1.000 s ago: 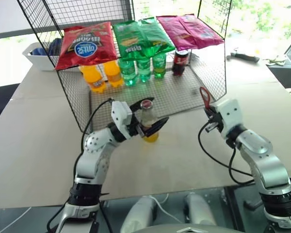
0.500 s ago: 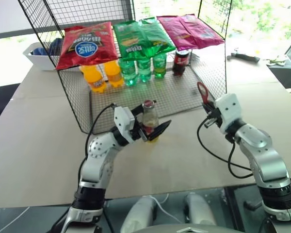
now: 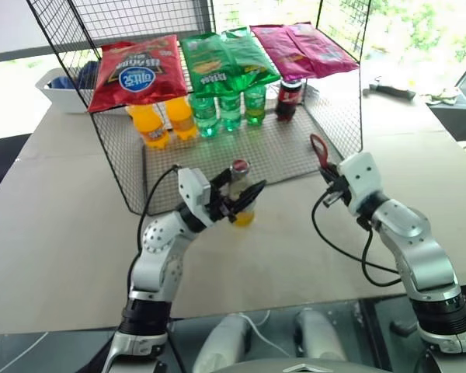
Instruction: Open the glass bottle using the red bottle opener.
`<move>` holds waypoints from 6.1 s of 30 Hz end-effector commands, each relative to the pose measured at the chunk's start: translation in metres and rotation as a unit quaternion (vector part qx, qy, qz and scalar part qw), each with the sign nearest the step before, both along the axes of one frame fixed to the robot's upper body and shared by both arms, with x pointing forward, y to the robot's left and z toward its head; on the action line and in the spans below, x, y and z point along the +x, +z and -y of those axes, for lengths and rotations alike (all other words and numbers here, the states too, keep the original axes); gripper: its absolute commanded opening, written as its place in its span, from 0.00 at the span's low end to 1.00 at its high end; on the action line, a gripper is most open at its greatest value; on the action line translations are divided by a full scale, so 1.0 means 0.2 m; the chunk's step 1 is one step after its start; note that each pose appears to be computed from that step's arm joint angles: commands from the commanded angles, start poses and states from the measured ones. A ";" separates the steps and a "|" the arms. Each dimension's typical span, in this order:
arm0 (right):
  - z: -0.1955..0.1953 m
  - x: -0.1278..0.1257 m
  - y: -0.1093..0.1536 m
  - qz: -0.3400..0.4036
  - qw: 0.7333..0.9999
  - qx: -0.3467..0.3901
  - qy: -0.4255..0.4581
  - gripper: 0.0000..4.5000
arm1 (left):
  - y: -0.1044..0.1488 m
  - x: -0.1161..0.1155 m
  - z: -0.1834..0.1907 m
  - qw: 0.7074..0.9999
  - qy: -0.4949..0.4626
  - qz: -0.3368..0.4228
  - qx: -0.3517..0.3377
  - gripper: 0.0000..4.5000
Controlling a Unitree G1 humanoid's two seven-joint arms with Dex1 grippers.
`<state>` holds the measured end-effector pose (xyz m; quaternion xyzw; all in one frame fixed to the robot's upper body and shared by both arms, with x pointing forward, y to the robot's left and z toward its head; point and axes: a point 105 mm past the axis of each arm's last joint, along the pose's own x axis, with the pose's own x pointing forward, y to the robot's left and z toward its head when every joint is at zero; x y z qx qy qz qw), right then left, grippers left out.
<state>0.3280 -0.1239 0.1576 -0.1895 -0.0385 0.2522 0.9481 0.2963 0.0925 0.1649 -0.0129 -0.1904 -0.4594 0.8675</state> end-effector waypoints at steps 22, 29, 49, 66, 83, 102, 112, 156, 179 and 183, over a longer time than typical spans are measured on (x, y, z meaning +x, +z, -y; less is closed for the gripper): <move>-0.02 0.00 0.05 0.033 0.999 -0.002 0.013 0.00 | 0.06 -0.03 0.00 1.000 -0.013 0.025 -0.011 1.00; -0.03 0.00 0.06 0.034 0.999 -0.001 0.015 0.00 | 0.07 -0.03 0.01 0.999 -0.017 0.027 -0.013 1.00; -0.05 0.00 0.05 0.034 0.999 0.000 0.018 0.00 | 0.08 -0.04 0.00 0.999 -0.024 0.030 -0.017 0.89; -0.17 -0.03 0.04 0.045 0.997 -0.012 0.056 0.00 | 0.04 -0.06 -0.02 1.000 -0.010 0.015 0.000 0.43; -0.44 -0.08 0.09 0.185 0.958 -0.139 0.166 0.00 | 0.04 -0.07 -0.02 1.000 -0.005 0.009 0.005 0.43; -0.53 -0.14 0.17 0.316 0.908 -0.197 0.193 0.00 | 0.02 -0.06 -0.01 1.000 -0.007 0.002 0.015 0.43; -0.58 -0.17 0.10 0.357 0.867 -0.260 0.231 0.00 | 0.01 -0.05 -0.01 1.000 -0.004 -0.002 0.016 0.43; -0.60 -0.16 0.04 0.365 0.854 -0.290 0.232 0.00 | 0.00 0.00 -0.04 1.000 0.005 -0.017 0.021 0.43; -0.48 -0.07 0.47 0.508 0.795 -0.304 0.133 0.00 | -0.01 0.02 -0.04 1.000 0.004 -0.022 0.020 0.43; -0.45 -0.05 0.47 0.500 0.807 -0.292 0.119 0.00 | -0.01 0.02 -0.04 1.000 0.003 -0.025 0.018 0.43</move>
